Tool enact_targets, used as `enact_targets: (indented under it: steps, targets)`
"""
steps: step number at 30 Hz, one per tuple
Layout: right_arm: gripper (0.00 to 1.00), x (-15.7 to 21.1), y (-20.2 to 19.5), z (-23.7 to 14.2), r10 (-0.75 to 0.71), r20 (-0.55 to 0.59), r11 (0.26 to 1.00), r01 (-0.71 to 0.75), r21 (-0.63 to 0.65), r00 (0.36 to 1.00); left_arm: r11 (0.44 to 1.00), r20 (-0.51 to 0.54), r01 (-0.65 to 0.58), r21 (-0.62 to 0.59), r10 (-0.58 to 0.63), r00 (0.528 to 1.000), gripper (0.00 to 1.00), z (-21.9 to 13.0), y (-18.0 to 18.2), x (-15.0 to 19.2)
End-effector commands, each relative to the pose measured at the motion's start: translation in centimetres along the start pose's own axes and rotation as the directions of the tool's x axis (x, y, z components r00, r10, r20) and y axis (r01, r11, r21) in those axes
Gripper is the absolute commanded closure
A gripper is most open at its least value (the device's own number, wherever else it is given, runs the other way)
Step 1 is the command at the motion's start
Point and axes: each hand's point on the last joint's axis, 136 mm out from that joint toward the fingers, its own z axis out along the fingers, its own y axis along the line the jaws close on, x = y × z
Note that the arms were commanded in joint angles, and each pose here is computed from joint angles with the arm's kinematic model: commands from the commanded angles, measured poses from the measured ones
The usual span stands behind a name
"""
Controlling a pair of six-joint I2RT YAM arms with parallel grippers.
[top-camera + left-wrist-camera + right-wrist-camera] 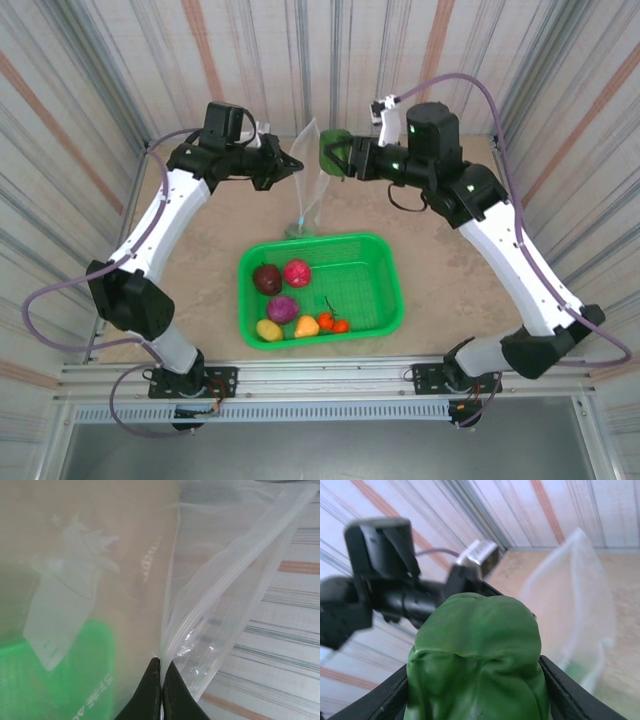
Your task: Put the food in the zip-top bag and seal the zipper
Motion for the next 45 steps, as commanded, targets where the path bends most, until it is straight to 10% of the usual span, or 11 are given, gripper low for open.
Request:
enact_targets:
  steps: [1,12,21,31,45]
  targets:
    - [0.48,0.8,-1.2,3.1,0.152,-0.058,0.988,-0.151,0.018,0.987,0.998,0.015,-0.001,0.062,0.000,1.000,1.00,0.2,-1.0,-0.6]
    - [0.49,3.3,-6.6,8.3,0.228,-0.074,0.949,-0.204,0.241,0.971,0.994,0.041,0.001,0.112,-0.005,0.999,1.00,-0.2,-2.0,-1.2]
    - [0.43,4.1,-11.4,7.7,0.052,-0.178,0.840,0.053,0.541,0.983,0.993,0.097,-0.054,0.103,0.044,0.994,1.00,-3.1,-2.6,-2.0]
    - [0.20,2.7,-6.6,9.6,-0.082,-0.217,0.900,0.166,0.403,0.973,0.994,0.153,-0.090,0.070,0.078,0.985,1.00,-4.9,-2.5,-3.4]
    - [0.24,3.0,-1.9,8.4,-0.133,-0.246,0.960,0.187,0.208,0.960,0.999,0.198,-0.046,0.010,0.043,0.979,1.00,-6.0,-0.4,-4.9]
